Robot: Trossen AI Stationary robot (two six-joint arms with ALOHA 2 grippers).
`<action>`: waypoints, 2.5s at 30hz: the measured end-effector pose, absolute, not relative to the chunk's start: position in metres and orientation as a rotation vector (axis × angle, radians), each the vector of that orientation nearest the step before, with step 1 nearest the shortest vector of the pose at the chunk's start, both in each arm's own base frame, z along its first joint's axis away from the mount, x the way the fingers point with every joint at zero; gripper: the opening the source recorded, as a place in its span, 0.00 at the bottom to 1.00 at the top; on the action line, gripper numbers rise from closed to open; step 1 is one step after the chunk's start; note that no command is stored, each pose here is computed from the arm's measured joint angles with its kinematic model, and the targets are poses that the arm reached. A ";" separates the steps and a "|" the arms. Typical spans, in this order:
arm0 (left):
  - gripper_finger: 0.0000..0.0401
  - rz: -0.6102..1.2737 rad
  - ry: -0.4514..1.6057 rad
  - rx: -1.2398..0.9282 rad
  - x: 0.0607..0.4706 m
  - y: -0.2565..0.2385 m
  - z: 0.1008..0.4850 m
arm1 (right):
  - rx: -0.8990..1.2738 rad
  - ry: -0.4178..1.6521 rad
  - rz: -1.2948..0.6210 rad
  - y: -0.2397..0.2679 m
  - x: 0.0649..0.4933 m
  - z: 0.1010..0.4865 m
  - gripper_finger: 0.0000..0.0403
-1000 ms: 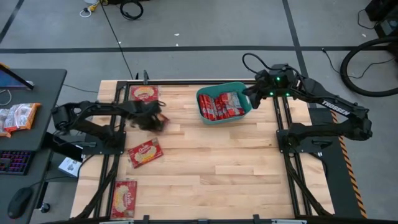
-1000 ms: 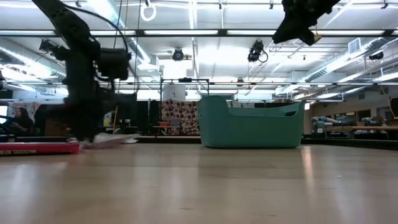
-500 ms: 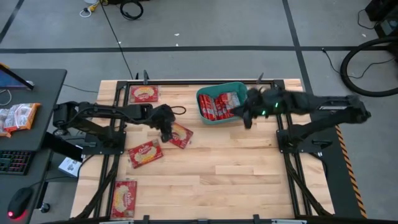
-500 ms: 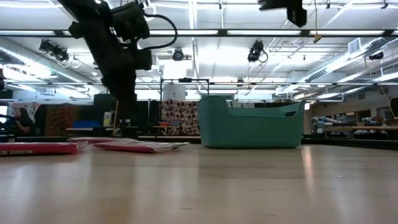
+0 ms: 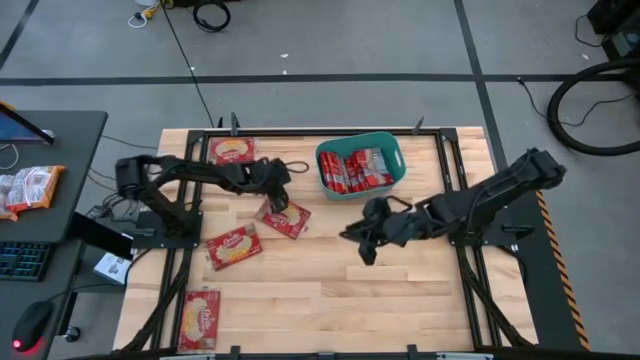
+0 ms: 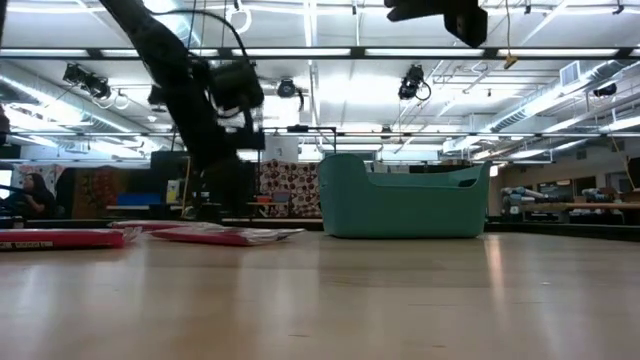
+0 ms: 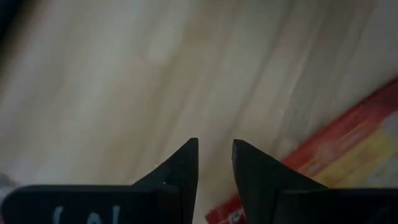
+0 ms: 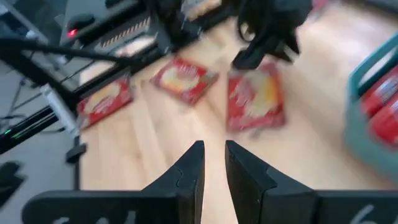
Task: Sort popcorn bags into baskets
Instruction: Put the popcorn bag into the bin
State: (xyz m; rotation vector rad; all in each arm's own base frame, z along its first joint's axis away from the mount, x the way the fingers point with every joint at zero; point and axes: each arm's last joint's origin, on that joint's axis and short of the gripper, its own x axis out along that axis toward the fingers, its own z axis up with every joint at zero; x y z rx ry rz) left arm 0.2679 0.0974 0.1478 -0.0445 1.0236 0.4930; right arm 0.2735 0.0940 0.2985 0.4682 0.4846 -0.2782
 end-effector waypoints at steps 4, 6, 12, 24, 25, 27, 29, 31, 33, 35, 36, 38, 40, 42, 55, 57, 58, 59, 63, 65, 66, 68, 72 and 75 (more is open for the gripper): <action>0.26 0.502 1.176 -0.098 0.264 0.092 0.125 | 0.565 0.555 -0.206 0.107 0.276 0.289 0.17; 0.26 0.517 1.242 -0.141 0.260 0.087 0.123 | 0.587 0.570 -0.185 0.114 0.274 0.288 0.17; 0.26 0.502 1.408 -0.354 0.239 0.055 0.133 | 0.551 0.548 -0.179 0.125 0.266 0.291 0.17; 0.26 0.165 1.065 -0.758 0.280 -0.031 0.152 | 0.636 0.565 -0.368 0.141 0.282 0.254 0.17; 0.26 0.146 1.017 -0.754 0.283 -0.037 0.155 | 0.665 0.578 -0.380 0.143 0.285 0.246 0.18; 0.26 0.187 0.994 -0.776 0.284 -0.044 0.158 | 0.715 0.603 -0.398 0.148 0.291 0.234 0.21; 0.26 0.245 1.013 -0.784 0.283 -0.049 0.159 | 0.770 0.641 -0.427 0.148 0.298 0.220 0.26; 0.26 0.282 1.052 -0.756 0.282 -0.051 0.162 | 0.800 0.680 -0.449 0.143 0.306 0.208 0.32; 0.26 0.335 1.097 -0.725 0.277 -0.051 0.161 | 0.793 0.697 -0.475 0.134 0.313 0.201 0.41; 0.26 0.391 1.120 -0.717 0.274 -0.049 0.160 | 0.751 0.710 -0.499 0.121 0.318 0.196 0.50; 0.26 0.415 1.108 -0.714 0.274 -0.047 0.160 | 0.727 0.722 -0.501 0.114 0.321 0.196 0.54; 0.26 0.467 1.074 -0.708 0.275 -0.046 0.160 | 0.679 0.746 -0.502 0.095 0.327 0.196 0.62; 0.26 0.514 1.017 -0.687 0.278 -0.044 0.158 | 0.629 0.767 -0.533 0.076 0.330 0.194 0.69; 0.26 0.558 0.977 -0.642 0.281 -0.043 0.155 | 0.618 0.765 -0.576 0.060 0.332 0.194 0.73; 0.26 0.534 0.805 -0.404 0.324 0.011 0.118 | 0.878 0.955 -0.737 0.080 0.304 0.184 0.73; 0.26 0.507 0.760 -0.351 0.328 0.020 0.121 | 0.903 1.037 -0.814 0.080 0.290 0.173 0.73; 0.26 0.498 0.736 -0.324 0.331 0.025 0.123 | 0.916 1.055 -0.828 0.080 0.284 0.168 0.73; 0.26 0.488 0.715 -0.293 0.333 0.028 0.126 | 0.928 1.061 -0.835 0.081 0.278 0.165 0.73; 0.26 0.429 0.696 -0.202 0.336 0.039 0.130 | 0.994 0.952 -0.822 0.078 0.257 0.152 0.74; 0.26 0.397 0.709 -0.187 0.336 0.041 0.129 | 1.039 0.812 -0.792 0.072 0.247 0.144 0.74; 0.26 0.387 0.719 -0.174 0.336 0.041 0.128 | 1.067 0.731 -0.766 0.067 0.243 0.140 0.73; 0.26 0.379 0.751 -0.152 0.334 0.041 0.125 | 1.104 0.571 -0.706 0.057 0.237 0.132 0.73; 0.26 0.363 0.781 -0.145 0.335 0.040 0.117 | 1.140 0.484 -0.676 0.034 0.225 0.110 0.71; 0.26 0.328 0.782 -0.161 0.339 0.039 0.108 | 1.174 0.485 -0.643 0.026 0.229 0.100 0.70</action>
